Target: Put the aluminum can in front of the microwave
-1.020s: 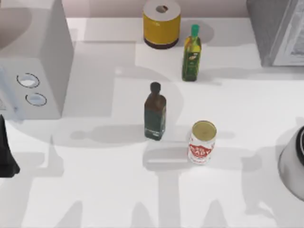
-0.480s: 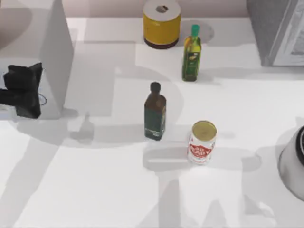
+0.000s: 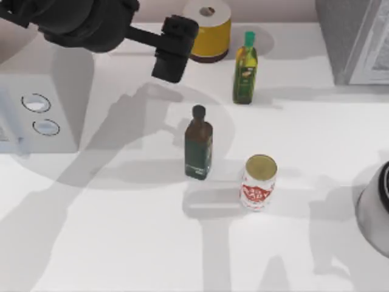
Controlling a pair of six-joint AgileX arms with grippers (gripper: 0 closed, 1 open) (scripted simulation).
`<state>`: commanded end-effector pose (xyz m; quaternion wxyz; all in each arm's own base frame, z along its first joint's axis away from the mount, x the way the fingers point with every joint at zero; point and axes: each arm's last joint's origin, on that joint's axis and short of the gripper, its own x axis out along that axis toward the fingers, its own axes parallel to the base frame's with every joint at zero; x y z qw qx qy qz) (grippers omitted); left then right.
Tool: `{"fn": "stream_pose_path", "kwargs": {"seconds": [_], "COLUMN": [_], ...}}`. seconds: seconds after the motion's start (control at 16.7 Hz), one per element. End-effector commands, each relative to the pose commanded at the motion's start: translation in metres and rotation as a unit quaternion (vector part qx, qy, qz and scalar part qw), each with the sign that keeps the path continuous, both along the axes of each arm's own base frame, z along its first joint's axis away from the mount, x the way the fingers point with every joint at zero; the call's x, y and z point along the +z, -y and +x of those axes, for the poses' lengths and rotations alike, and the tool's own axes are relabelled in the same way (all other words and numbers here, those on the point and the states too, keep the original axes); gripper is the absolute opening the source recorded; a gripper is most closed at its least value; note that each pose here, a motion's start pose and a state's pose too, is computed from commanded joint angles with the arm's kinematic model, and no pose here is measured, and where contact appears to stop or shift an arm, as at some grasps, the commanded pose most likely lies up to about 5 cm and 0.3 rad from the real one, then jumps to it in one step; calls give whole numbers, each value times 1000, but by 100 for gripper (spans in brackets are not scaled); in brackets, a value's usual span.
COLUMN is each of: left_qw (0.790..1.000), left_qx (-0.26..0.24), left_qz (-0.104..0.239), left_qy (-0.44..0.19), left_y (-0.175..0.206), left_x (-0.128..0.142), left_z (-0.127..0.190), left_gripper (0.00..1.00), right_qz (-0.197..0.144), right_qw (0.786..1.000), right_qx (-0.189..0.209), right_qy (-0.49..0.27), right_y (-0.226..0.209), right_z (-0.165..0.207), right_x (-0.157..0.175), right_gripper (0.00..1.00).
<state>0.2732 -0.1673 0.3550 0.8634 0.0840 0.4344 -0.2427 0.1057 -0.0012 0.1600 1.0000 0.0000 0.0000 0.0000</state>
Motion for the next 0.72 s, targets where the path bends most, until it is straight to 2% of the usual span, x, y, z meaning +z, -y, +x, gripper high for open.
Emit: {"fn": "stream_pose_path", "kwargs": {"seconds": [0.18,0.42,0.72], "left_qw": [994,974,943], "left_qx": [-52,-112,-146], "left_qz": [55,129,204], "left_qy": [-74,-149,-217], "left_y": [65,144,194], "left_x": [-18,-61,-122], "left_z": [27,38,37], "left_gripper": [100,100,100], "right_qz": [0,0,0], "right_qw": [1000,1000,1000], "right_qx": [0,0,0], "right_qy": [0,0,0], "right_y": [0,0,0], "right_z": [0,0,0], "right_x": [0,0,0], "right_gripper": [100,100,100]}}
